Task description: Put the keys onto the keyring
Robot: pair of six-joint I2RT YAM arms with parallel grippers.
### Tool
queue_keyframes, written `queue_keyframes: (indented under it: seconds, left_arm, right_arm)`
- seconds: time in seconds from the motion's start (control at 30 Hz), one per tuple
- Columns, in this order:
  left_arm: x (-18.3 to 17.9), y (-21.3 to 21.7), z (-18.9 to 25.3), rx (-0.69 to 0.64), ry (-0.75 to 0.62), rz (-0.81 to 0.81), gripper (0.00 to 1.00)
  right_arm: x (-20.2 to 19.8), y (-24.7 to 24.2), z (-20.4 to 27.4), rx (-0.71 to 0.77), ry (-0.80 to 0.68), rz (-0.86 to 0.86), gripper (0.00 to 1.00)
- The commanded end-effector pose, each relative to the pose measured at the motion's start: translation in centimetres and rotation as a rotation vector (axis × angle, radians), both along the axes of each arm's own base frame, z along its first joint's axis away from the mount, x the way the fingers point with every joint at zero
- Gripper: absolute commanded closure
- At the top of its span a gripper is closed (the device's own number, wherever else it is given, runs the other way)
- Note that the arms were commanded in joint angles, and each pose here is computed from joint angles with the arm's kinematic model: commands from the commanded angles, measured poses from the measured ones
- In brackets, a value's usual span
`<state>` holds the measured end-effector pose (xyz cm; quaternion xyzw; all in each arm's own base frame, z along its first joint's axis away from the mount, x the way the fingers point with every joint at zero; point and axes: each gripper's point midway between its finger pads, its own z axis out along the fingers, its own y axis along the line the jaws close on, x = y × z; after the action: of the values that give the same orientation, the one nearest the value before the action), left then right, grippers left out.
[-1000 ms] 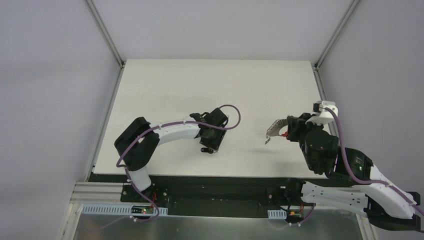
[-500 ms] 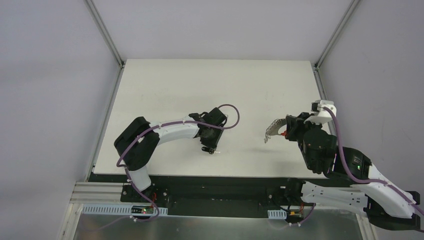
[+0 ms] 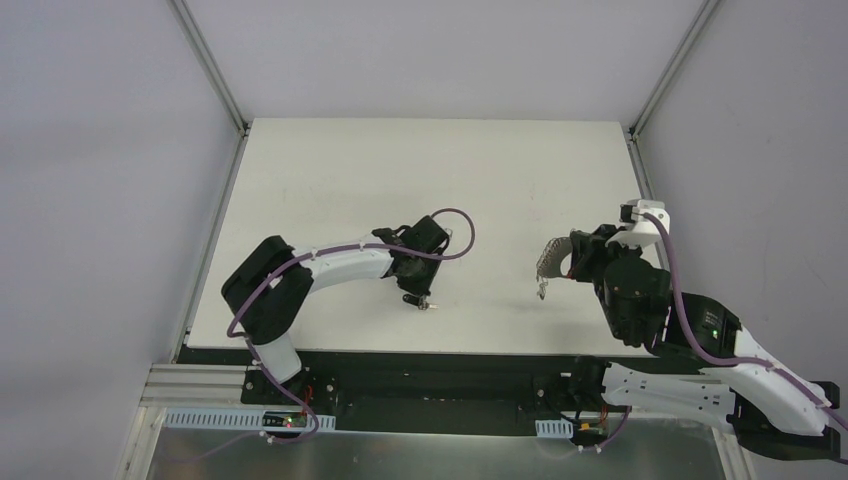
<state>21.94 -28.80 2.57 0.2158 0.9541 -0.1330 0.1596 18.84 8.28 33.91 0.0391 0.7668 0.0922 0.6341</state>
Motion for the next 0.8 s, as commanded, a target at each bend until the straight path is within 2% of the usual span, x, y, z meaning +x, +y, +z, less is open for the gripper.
queue_keyframes:
  seconds: [0.0, 0.17, 0.4, 0.57, 0.63, 0.7, 0.77]
  left_arm:
    - [0.9, 0.3, 3.3, -0.069, -0.099, 0.004, 1.0]
    - [1.0, 0.3, 6.5, -0.148, -0.184, -0.018, 1.0]
    - [-0.5, -0.6, 11.5, -0.304, -0.256, -0.141, 1.0]
    - [-2.5, -1.8, 15.9, -0.488, -0.307, -0.249, 1.0]
    - [-3.0, -1.9, 17.7, -0.574, -0.389, -0.285, 1.0]
    - [-2.2, -0.7, 18.3, -0.572, -0.491, -0.224, 1.0]
    - [-2.6, -0.3, 19.7, -0.61, -0.534, -0.224, 1.0]
  right_arm:
    - [0.3, 1.2, 0.5, 0.021, -0.008, 0.016, 1.0]
    - [0.2, 2.1, 0.4, 0.025, -0.008, 0.062, 1.0]
    - [-0.2, 4.9, 0.0, -0.001, 0.007, 0.201, 1.0]
    - [-0.7, 7.1, -0.3, -0.021, 0.027, 0.313, 1.0]
    - [-1.0, 7.6, -0.3, -0.025, 0.031, 0.348, 1.0]
    - [-1.2, 8.1, -0.2, -0.022, 0.032, 0.375, 1.0]
    - [-1.2, 8.5, -0.3, -0.024, 0.038, 0.386, 1.0]
